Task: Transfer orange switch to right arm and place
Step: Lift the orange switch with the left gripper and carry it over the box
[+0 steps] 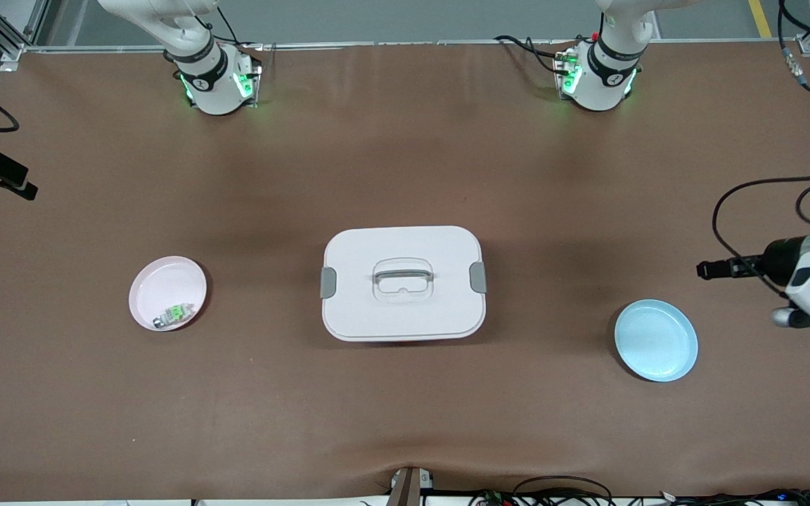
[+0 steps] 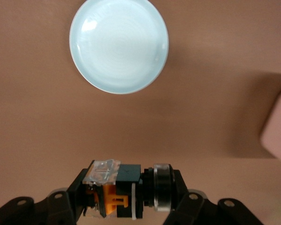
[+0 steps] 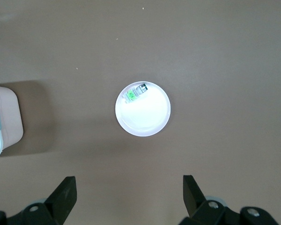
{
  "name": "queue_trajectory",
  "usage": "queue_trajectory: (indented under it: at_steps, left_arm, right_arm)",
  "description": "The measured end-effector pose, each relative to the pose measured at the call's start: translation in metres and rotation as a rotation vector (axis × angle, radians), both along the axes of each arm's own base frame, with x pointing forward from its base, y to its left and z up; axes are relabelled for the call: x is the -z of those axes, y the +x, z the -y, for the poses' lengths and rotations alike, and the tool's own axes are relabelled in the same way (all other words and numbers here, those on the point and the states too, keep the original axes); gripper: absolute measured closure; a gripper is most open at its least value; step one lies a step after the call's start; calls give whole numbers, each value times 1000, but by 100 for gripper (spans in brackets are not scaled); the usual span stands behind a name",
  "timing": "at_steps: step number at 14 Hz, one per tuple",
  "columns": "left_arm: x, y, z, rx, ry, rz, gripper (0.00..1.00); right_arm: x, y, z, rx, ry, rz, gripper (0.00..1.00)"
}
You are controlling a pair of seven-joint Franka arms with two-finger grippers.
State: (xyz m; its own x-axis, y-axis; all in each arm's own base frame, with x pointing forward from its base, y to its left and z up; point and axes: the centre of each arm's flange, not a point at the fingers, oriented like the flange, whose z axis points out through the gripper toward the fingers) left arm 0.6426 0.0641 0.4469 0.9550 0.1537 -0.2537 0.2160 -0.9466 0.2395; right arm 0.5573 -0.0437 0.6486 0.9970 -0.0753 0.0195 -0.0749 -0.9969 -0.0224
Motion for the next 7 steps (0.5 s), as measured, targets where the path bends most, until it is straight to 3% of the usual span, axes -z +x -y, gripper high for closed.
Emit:
queue_trajectory:
  at_steps: [4,7]
  left_arm:
    - [-58,-16,16,-234,-125,-22,28]
    - [-82,-18,53,-425,-205,-101,28]
  right_arm:
    - [-1,1,1,1,-1,7,0]
    - [-1,1,1,2,-1,8,0]
